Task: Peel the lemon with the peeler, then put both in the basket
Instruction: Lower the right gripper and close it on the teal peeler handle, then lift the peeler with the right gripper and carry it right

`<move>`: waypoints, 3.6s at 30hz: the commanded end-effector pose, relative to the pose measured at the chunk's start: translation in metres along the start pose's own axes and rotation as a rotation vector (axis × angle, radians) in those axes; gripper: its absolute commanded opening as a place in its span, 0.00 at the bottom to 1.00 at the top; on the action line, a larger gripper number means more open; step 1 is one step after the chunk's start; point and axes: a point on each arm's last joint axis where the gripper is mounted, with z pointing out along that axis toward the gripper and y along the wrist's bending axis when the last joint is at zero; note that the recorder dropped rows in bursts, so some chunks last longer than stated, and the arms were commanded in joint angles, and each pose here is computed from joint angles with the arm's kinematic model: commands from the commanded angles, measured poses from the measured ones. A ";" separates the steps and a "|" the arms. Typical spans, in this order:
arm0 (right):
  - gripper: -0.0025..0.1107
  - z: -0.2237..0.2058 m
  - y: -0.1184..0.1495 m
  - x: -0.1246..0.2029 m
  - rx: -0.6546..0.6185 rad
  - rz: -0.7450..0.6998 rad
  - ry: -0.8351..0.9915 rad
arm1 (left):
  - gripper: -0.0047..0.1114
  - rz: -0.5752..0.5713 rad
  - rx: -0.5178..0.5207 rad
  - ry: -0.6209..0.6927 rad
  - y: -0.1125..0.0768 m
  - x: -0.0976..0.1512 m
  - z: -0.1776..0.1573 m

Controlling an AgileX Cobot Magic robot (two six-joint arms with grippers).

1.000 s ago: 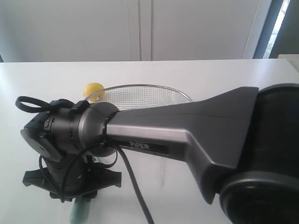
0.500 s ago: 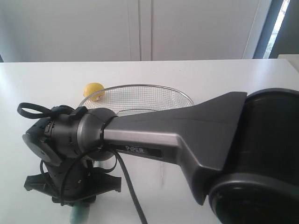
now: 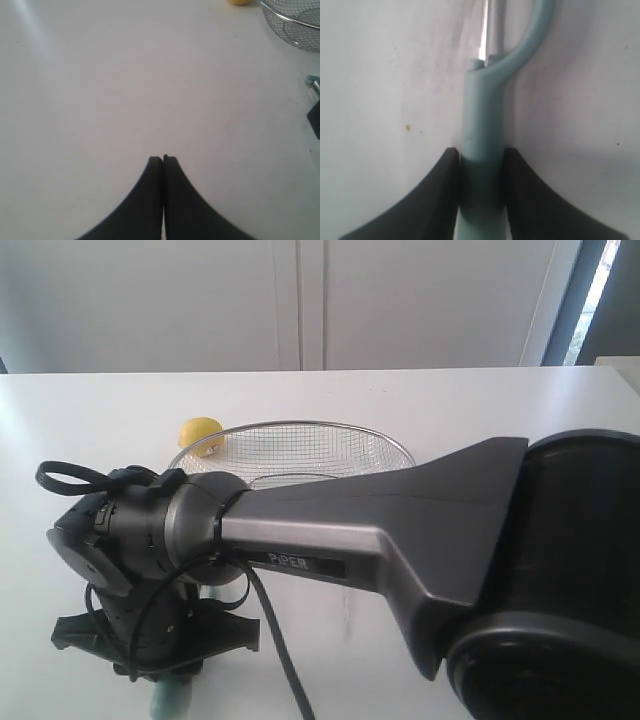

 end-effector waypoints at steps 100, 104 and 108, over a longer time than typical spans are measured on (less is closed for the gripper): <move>0.02 -0.186 -0.147 -0.114 -0.258 -0.344 -0.112 | 0.04 -0.005 0.002 -0.001 0.000 0.002 0.001; 0.02 -0.180 -0.167 -0.121 -0.233 -0.294 -0.091 | 0.04 -0.005 0.002 -0.001 0.000 0.002 0.001; 0.02 -0.176 -0.190 -0.122 -0.211 -0.260 -0.087 | 0.04 -0.005 0.002 -0.001 0.000 0.002 0.001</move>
